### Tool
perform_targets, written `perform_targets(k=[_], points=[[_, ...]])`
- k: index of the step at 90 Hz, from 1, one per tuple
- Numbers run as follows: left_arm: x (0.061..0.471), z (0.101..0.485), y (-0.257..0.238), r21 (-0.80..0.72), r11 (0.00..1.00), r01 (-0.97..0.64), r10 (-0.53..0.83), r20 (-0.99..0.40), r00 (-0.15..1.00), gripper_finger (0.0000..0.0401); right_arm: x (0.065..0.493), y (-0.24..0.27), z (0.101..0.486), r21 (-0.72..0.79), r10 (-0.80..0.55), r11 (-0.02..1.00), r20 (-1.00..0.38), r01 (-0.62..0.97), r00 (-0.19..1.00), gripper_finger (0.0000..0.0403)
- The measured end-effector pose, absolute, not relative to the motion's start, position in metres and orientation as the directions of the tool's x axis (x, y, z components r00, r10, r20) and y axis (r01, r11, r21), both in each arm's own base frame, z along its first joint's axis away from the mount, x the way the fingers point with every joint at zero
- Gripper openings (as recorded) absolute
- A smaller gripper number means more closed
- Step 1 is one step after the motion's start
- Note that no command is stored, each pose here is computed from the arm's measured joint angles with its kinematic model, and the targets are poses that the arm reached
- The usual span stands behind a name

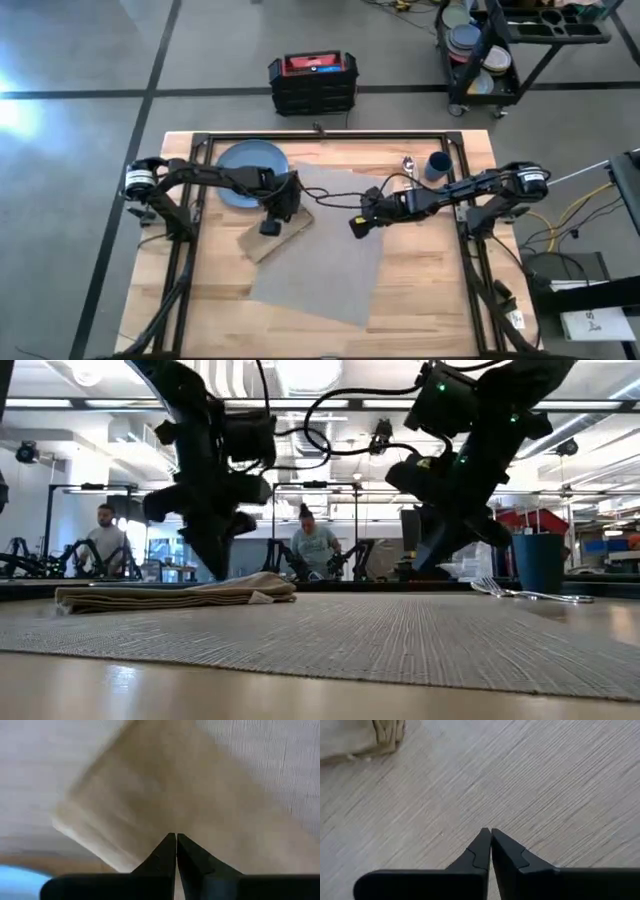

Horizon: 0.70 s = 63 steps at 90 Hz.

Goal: Set table place
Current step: Move the brown table napkin to the middle left of the table

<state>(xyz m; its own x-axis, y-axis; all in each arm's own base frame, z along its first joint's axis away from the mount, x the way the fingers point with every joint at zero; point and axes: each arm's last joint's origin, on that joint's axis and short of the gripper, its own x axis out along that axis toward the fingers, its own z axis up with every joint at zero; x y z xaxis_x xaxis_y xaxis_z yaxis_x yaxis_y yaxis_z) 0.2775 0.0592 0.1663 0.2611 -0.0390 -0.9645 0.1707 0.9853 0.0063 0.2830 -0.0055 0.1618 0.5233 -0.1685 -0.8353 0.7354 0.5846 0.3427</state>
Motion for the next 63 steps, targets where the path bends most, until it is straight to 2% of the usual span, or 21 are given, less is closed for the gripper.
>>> perform_targets(k=[32, 47, 63], points=[[0.248, 0.151, 0.052, -0.103, 0.992, 0.071, -0.105, -0.994, 0.026, 0.0, 0.286, -0.003, 0.137, 0.318, -0.07, 0.616, -0.889, 0.721, 0.452, 0.0], [0.249, 0.155, 0.043, -0.263, 0.961, 0.09, -0.268, -0.962, 0.048, 0.0, 0.289, -0.001, 0.131, 0.325, -0.04, 0.62, -0.896, 0.714, 0.443, 0.0], [0.25, 0.155, 0.042, -0.238, 0.967, 0.096, -0.243, -0.969, 0.049, 0.0, 0.289, -0.001, 0.132, 0.328, -0.036, 0.62, -0.896, 0.713, 0.443, 0.0]])
